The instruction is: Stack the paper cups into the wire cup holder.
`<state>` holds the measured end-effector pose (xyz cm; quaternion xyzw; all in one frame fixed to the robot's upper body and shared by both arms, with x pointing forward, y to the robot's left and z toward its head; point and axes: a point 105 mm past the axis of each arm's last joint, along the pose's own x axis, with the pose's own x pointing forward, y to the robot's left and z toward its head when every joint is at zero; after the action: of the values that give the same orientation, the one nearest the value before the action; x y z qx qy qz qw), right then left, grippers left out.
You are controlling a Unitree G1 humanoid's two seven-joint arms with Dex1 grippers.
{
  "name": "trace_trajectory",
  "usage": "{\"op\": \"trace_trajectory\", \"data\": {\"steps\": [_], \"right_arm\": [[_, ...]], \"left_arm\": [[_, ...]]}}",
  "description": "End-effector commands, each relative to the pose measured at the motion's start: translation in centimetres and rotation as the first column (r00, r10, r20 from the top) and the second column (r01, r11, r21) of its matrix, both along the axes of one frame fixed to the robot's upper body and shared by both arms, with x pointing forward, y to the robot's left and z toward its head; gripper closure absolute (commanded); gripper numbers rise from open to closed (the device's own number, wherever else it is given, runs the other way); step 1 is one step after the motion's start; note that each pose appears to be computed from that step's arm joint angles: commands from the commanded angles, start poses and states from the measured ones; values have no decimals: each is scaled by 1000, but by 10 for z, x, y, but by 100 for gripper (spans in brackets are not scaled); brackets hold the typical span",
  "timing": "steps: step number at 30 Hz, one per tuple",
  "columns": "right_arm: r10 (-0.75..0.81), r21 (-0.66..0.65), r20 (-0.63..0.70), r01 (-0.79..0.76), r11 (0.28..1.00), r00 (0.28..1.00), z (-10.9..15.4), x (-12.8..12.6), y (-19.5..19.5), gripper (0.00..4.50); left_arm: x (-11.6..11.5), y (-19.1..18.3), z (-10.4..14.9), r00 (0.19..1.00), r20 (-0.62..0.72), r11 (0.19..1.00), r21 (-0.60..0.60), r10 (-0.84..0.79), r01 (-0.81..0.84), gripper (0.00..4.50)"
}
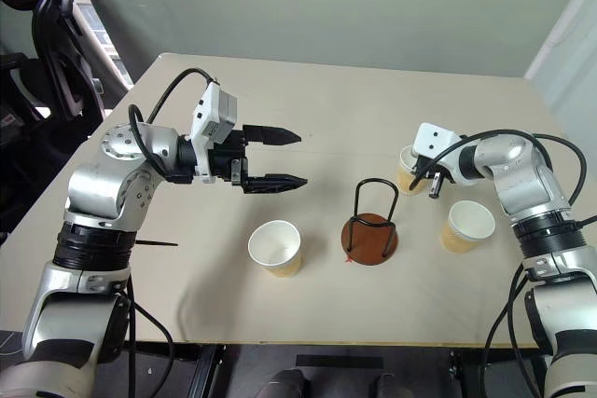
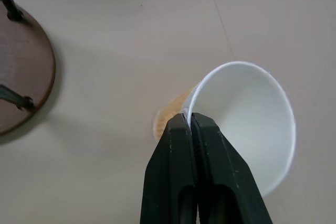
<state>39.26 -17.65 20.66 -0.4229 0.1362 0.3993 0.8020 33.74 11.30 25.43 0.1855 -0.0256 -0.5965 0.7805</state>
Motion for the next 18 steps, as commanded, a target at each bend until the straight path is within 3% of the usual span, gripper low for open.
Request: {"op": "trace_trajectory", "data": {"steps": [1, 9, 18], "right_arm": [[2, 65, 80, -7, 998, 997, 37, -10, -3, 448], [29, 99, 94, -38, 994, 995, 54, -33, 4, 448], [120, 89, 157, -135, 987, 980, 89, -78, 23, 448]], "left_arm": [[-1, -2, 13, 999, 53, 1000, -2, -9, 9, 0], [1, -3, 13, 998, 55, 1000, -5, -14, 14, 0], [3, -5, 11, 998, 51, 1000, 0, -29, 29, 0]]}}
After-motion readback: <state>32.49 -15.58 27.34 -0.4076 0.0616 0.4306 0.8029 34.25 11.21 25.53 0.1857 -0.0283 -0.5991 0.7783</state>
